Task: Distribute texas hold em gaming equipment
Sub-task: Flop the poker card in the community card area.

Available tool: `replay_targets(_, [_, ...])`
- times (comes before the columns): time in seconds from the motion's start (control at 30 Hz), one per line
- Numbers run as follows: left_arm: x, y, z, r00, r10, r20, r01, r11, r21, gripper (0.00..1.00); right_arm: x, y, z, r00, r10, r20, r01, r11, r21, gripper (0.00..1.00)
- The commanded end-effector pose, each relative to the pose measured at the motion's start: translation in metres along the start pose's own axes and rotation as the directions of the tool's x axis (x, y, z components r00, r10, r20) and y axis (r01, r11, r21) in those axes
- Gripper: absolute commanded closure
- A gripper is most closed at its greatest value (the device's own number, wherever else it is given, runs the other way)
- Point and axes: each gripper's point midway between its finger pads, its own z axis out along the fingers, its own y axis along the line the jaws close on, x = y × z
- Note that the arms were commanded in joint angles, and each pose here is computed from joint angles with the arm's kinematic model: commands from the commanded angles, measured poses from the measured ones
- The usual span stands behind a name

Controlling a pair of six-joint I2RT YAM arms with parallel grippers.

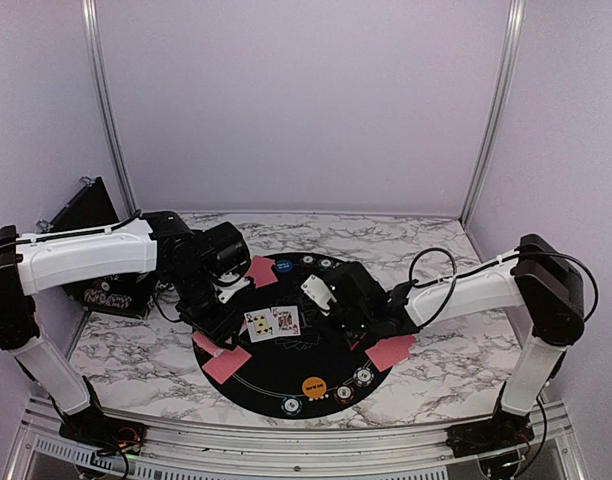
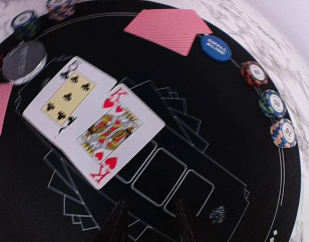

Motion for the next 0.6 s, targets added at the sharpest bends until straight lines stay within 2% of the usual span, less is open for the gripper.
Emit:
replay_targets(0.0, [-0.001,0.002,-0.008,1.0,-0.001,0.022,0.001,1.0,0.003,0.42,-0.007,-0.015,0.008,0.979,0.191,-0.074,-0.189,0.981,0.032,0.71])
replay_targets(0.17, [-0.001,0.001,-0.008,1.0,0.002,0.024,-0.002,1.0,0.004,0.42,-0.001,-0.01,0.029,0.954,0.275,-0.122,-0.279,0.96,-0.011,0.79])
replay_targets(0.33, [0.0,0.002,-0.009,1.0,0.0,0.024,0.0,1.0,0.001,0.42,0.003,-0.014,0.048,0.919,0.367,-0.148,-0.375,0.927,-0.031,0.92])
replay_targets(0.57, [0.0,0.002,-0.009,1.0,0.002,0.026,-0.002,1.0,0.0,0.42,0.006,-0.014,0.068,0.908,0.384,-0.167,-0.392,0.92,-0.015,0.96])
